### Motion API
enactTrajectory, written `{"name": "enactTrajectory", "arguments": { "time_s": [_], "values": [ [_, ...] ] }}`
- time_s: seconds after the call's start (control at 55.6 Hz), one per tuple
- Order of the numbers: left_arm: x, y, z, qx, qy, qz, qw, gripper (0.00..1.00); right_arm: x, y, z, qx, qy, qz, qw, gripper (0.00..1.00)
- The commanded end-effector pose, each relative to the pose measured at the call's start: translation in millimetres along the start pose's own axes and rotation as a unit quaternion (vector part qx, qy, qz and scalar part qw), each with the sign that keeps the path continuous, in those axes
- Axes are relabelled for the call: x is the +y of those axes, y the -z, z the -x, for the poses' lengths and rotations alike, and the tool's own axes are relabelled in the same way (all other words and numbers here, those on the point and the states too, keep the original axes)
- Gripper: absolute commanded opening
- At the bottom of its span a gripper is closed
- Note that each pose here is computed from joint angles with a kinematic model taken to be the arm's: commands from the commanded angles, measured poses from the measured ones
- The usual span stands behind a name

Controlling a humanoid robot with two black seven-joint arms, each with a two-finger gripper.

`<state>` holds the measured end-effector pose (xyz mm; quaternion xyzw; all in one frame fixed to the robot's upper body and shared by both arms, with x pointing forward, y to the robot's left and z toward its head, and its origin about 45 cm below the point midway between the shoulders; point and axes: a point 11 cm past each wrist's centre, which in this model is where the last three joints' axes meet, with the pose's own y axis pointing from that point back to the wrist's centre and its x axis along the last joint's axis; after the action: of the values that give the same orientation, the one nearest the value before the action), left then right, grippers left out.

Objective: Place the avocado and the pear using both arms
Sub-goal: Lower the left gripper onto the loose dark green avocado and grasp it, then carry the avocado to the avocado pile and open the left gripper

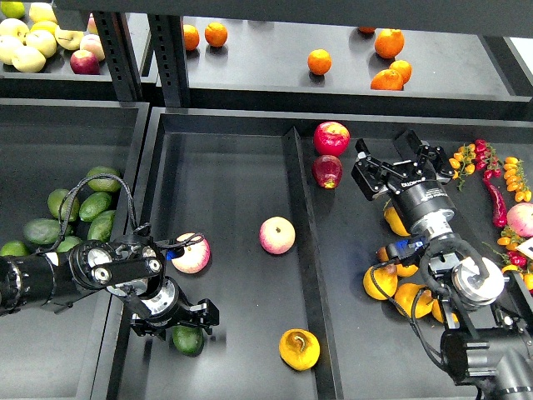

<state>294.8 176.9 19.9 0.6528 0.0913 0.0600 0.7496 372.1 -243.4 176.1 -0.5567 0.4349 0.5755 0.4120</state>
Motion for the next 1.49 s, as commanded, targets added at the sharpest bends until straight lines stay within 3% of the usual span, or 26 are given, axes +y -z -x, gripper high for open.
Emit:
{"name": "enactTrajectory", "arguments": {
  "time_s": [0.0, 0.252, 0.27, 0.539, 0.593, 0.791, 1.042, 1.474],
  "values": [
    [-3.0, -3.9, 4.8, -0.001, 0.006, 0.003, 1.0, 0.96, 0.9, 0.1, -1.3, 0.0, -0.001, 0.0, 1.0, 1.0],
    [-1.8, -18.5, 1.5, 0.006, 0.0, 0.019, 1.0, 0.79, 1.3, 0.2, -1.6, 0.0, 0.0, -0.001, 1.0, 1.0],
    [-1.5, -17.8, -0.6, 0.009, -0.002, 0.019, 1.0, 0.74, 1.3, 0.2, -1.6, 0.0, 0.0, -0.001, 1.0, 1.0],
    [-3.4, -10.2, -4.9, 0.026, -0.006, 0.016, 1.0, 0.48, 2.5, -0.2, -3.4, -0.001, -0.002, -0.001, 1.0, 1.0],
    [-2.9, -9.6, -6.9, 0.034, -0.008, 0.018, 0.999, 0.38, 3.0, 0.3, -3.8, -0.001, -0.002, -0.001, 1.0, 1.0],
    [-1.7, -7.9, -13.1, 0.055, -0.013, 0.025, 0.998, 0.22, 3.4, 0.3, -3.6, 0.0, 0.001, -0.002, 1.0, 1.0],
    [22.0, -23.2, -34.8, 0.095, -0.023, 0.071, 0.993, 0.18, 6.3, -0.1, -7.3, -0.002, -0.003, -0.002, 1.0, 1.0],
    [114.4, 27.6, -118.9, 0.218, -0.103, 0.141, 0.96, 0.18, 8.6, -2.2, -11.3, -0.003, -0.008, 0.001, 1.0, 1.0]
  ]
}}
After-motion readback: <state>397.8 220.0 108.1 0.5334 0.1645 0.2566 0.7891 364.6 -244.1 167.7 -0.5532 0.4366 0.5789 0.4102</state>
